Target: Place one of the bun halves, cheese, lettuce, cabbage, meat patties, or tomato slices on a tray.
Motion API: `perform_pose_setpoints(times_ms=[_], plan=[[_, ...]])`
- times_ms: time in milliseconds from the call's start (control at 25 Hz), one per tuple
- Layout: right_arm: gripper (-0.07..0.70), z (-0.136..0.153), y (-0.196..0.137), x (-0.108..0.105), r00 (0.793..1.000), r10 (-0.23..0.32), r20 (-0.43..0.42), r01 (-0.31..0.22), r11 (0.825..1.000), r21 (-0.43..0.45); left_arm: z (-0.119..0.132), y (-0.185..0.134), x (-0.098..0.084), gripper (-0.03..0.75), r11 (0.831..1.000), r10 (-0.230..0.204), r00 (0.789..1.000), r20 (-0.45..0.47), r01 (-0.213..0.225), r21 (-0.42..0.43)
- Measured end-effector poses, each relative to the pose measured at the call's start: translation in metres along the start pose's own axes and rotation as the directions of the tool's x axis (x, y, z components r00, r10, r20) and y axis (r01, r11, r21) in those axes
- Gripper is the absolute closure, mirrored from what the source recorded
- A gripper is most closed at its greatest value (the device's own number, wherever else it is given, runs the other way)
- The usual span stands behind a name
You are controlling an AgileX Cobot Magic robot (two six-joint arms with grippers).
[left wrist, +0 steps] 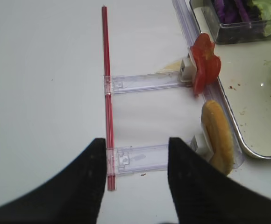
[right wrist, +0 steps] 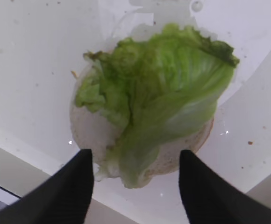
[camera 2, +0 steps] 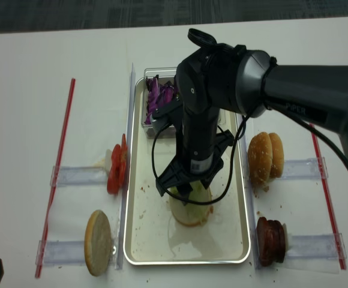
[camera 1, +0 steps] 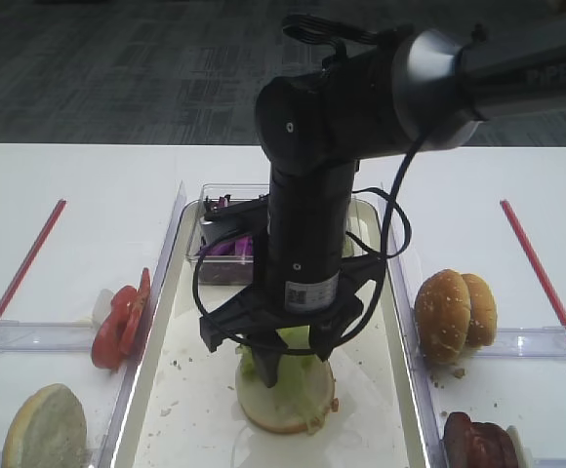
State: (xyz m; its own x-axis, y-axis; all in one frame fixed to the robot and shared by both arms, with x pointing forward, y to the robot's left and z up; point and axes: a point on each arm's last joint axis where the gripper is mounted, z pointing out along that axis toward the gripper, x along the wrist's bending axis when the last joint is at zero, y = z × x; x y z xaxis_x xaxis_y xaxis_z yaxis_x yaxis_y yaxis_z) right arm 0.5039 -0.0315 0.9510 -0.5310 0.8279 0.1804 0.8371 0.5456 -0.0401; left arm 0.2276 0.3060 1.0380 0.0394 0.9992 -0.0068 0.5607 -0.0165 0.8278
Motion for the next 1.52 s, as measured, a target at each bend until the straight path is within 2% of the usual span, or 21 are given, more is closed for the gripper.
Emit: perform_pose_setpoints(times_ms=[160, 640, 1040, 1280, 1520], plan=[[0.145, 0.000, 0.000, 0.000, 1.000, 0.000, 0.000, 0.000, 1.000, 0.002, 0.000, 0.000, 0.000, 0.419, 1.000, 0.000, 1.000, 0.000, 0.000, 0.000], [0.138, -0.003, -0.002, 0.000, 1.000, 0.006, 0.005, -0.006, 1.000, 0.016, 0.000, 0.000, 0.000, 0.419, 1.000, 0.000, 1.000, 0.000, 0.000, 0.000], [0.139, -0.048, 0.016, 0.005, 1.000, -0.015, 0.016, 0.017, 0.997, -0.076, 0.000, 0.000, 0.000, 0.419, 1.000, 0.000, 1.000, 0.000, 0.000, 0.000], [0.139, -0.078, 0.030, -0.018, 0.999, 0.042, 0.004, -0.041, 0.986, -0.163, 0.000, 0.000, 0.000, 0.419, 1.000, 0.000, 1.000, 0.000, 0.000, 0.000], [0.139, -0.097, 0.037, -0.055, 0.992, 0.126, 0.002, -0.123, 0.968, -0.220, 0.000, 0.000, 0.000, 0.419, 1.000, 0.000, 1.000, 0.000, 0.000, 0.000]])
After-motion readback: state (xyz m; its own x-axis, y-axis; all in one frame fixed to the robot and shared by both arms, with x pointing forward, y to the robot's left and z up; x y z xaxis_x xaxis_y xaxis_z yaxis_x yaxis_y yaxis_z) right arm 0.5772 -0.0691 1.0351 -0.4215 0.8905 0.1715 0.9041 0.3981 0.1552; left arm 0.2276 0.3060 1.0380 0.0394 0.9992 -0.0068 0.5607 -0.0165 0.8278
